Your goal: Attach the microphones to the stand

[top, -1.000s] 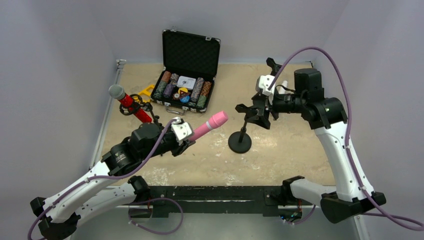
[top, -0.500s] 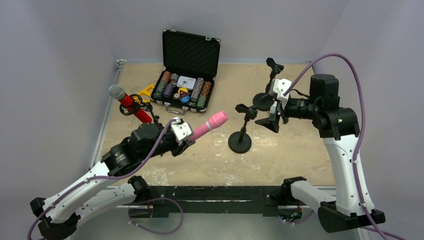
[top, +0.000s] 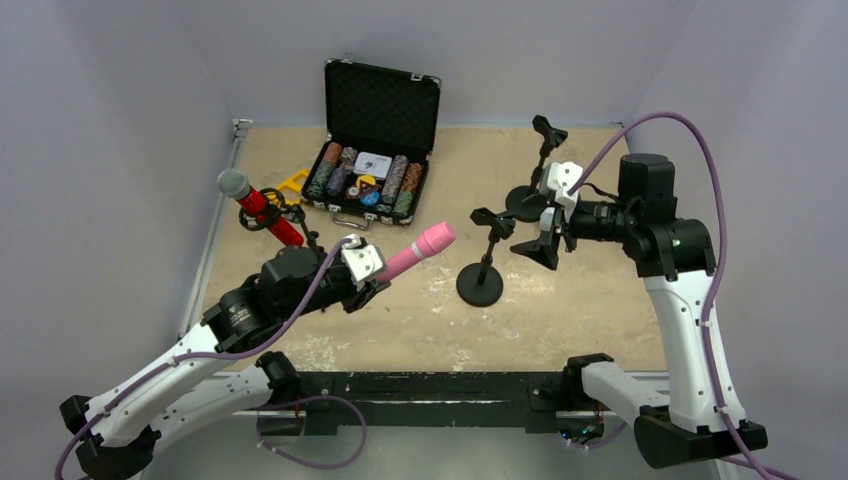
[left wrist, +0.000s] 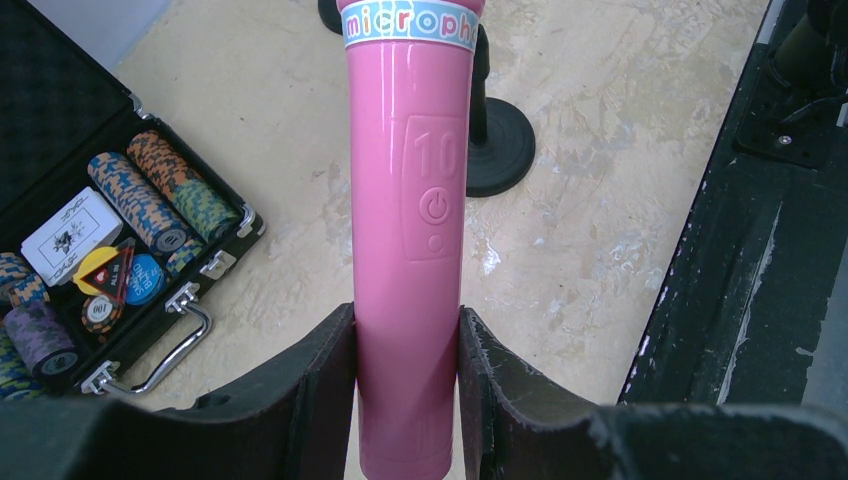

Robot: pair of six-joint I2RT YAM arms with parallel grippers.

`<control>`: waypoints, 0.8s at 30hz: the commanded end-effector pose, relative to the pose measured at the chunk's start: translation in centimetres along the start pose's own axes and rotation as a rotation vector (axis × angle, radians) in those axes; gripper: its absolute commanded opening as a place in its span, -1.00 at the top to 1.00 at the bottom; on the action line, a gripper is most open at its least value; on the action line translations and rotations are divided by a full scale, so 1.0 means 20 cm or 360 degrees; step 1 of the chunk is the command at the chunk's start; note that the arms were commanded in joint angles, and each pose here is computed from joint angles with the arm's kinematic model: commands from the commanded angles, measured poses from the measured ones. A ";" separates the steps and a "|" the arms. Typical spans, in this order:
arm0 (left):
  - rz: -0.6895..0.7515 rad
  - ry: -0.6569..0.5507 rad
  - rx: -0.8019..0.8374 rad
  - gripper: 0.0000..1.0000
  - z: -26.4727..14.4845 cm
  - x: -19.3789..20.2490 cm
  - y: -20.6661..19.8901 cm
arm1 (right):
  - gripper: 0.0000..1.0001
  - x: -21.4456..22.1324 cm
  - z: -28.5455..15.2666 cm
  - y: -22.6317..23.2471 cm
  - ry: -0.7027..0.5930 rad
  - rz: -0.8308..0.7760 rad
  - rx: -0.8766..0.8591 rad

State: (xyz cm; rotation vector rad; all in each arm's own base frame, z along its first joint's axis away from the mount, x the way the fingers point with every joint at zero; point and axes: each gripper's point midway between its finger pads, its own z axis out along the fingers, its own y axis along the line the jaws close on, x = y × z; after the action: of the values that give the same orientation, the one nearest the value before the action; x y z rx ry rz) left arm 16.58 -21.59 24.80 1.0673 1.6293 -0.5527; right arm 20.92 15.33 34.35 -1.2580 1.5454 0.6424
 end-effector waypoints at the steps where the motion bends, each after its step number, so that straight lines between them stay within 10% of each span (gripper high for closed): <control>1: 0.0038 -0.0116 -0.0023 1.00 0.00 -0.09 0.02 | -0.75 -0.03 0.00 0.02 -0.0052 -0.0050 -0.0028; 24: 0.0041 -0.0112 -0.0015 1.00 0.00 -0.09 0.02 | -0.76 -0.01 0.01 0.05 -0.0052 -0.0066 -0.0108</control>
State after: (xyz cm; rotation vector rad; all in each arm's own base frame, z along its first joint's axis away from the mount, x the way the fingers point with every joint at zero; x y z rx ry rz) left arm 16.59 -21.58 24.80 1.0676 1.6291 -0.5524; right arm 20.49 15.59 34.20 -1.3004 1.5050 0.6575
